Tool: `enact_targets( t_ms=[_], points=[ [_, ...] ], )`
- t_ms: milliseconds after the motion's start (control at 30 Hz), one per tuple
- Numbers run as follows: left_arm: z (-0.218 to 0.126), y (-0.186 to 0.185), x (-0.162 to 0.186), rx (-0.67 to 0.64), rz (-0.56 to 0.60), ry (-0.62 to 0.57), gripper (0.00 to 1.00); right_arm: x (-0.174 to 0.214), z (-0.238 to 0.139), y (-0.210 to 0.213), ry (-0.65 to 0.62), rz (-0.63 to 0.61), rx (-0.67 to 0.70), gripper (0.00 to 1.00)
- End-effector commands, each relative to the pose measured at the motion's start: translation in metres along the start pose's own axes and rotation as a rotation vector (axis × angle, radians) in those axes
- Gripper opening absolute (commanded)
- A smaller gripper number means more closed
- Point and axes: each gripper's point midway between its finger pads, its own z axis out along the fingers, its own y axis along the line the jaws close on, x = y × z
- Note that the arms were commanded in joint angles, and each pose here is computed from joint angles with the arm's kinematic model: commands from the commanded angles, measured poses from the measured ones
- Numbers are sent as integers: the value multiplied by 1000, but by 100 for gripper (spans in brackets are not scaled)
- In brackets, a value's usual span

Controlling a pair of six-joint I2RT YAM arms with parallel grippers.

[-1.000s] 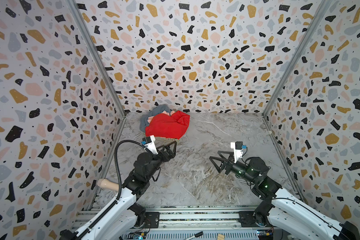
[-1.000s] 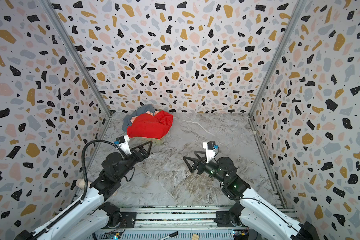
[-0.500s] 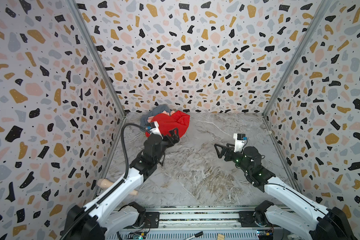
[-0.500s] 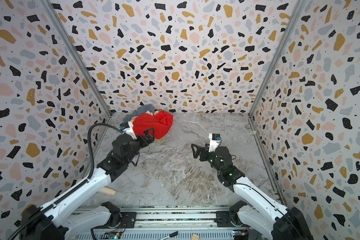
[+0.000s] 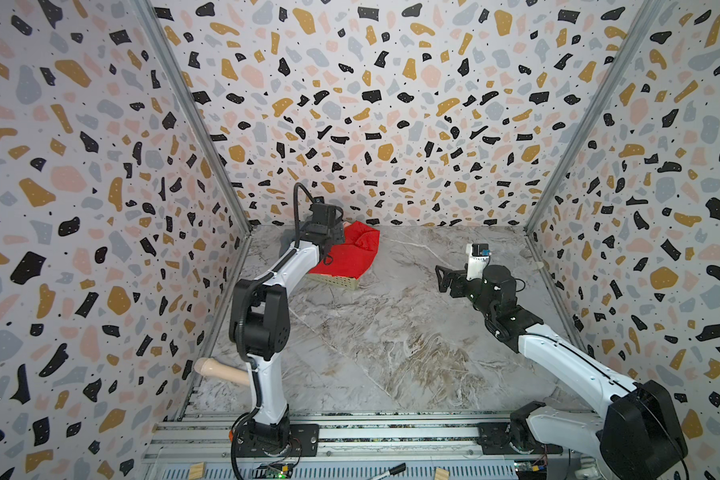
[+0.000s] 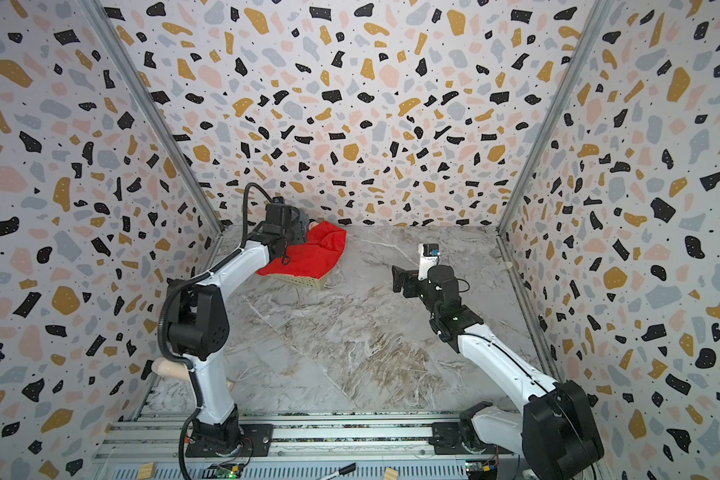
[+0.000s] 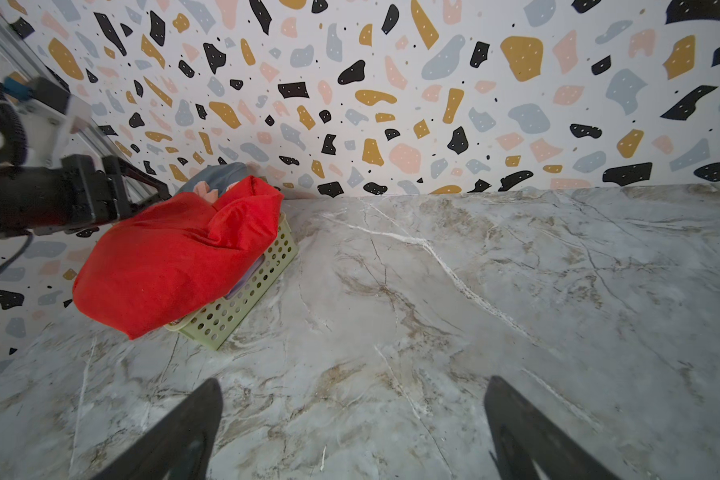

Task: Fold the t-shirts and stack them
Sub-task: 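Reach the left gripper onto the red t-shirt while the right arm advances, then grasp the red t-shirt with the left gripper and lift it out of the basket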

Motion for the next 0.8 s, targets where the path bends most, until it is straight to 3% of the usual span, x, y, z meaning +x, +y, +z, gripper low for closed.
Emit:
enact_targets(
  t_ms=[0, 200, 333, 467, 600, 767],
  points=[
    [4, -7, 13, 42, 51, 71, 54, -1, -6, -9, 2, -8, 45, 98],
    [-6, -11, 13, 75, 35, 67, 1, 0, -11, -19, -7, 19, 94, 98],
    [-54, -13, -27, 131, 12, -62, 0, -1, -14, -21, -16, 34, 104, 98],
    [-130, -33, -70, 318, -7, -215, 0, -4, -18, -21, -30, 49, 103, 98],
    [-247, -79, -105, 690, -21, -399, 0, -11, -23, -19, -56, 57, 91, 98],
    [-376, -141, -120, 1054, 19, -559, 0, -23, -27, -14, -94, 57, 62, 98]
  ],
)
